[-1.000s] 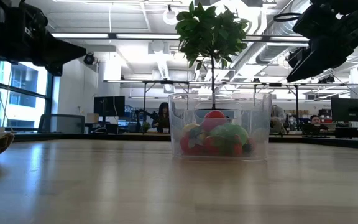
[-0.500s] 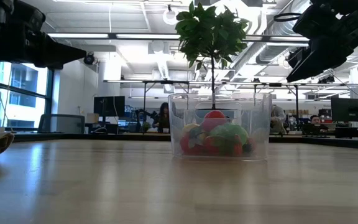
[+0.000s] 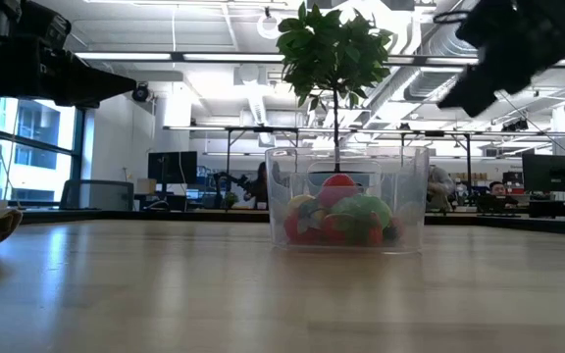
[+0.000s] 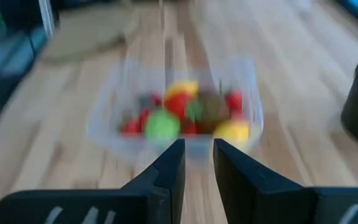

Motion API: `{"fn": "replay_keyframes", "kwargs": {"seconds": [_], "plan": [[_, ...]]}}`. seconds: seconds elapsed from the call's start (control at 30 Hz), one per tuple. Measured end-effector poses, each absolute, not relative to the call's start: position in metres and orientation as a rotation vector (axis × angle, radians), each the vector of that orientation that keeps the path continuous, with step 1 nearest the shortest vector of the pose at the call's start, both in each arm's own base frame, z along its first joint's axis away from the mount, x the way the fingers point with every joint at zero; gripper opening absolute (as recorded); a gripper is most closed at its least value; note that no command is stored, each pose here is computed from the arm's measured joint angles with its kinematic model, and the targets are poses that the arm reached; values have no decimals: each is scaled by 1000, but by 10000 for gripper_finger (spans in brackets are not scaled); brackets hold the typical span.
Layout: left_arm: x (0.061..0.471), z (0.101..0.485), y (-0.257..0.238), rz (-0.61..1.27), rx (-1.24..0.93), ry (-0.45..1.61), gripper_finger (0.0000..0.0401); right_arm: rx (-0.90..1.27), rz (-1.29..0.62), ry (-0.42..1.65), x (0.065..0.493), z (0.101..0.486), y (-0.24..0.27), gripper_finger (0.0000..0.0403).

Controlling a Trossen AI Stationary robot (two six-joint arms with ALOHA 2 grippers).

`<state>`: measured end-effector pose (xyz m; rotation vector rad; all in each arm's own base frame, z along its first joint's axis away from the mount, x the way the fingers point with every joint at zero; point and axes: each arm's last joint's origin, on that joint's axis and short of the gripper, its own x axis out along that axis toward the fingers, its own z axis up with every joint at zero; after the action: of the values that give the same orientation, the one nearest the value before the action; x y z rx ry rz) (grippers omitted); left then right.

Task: Pick and placing Produce into tupperware
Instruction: Return to Home Position

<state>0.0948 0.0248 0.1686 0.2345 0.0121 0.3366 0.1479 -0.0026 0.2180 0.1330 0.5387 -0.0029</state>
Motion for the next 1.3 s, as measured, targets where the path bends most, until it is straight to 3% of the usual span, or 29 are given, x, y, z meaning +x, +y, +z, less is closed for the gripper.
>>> {"fn": "replay_keyframes", "kwargs": {"seconds": [0.13, 0.43, 0.6, 0.73, 0.93, 1.3], "plan": [[95, 169, 25, 337, 234, 12, 5, 198, -9, 366, 155, 233, -3, 73], [95, 169, 25, 337, 234, 11, 5, 349, -35, -235, 159, 289, -6, 73], [95, 169, 25, 337, 234, 11, 5, 240, 45, -558, 133, 336, -10, 73], [95, 169, 25, 337, 234, 11, 5, 159, 69, -547, 92, 369, -8, 56], [95, 169, 25, 337, 234, 11, 5, 103, -31, -519, 44, 379, -4, 4], [95, 169, 25, 337, 234, 11, 5, 158, -139, -618, 19, 337, -4, 2]]}}
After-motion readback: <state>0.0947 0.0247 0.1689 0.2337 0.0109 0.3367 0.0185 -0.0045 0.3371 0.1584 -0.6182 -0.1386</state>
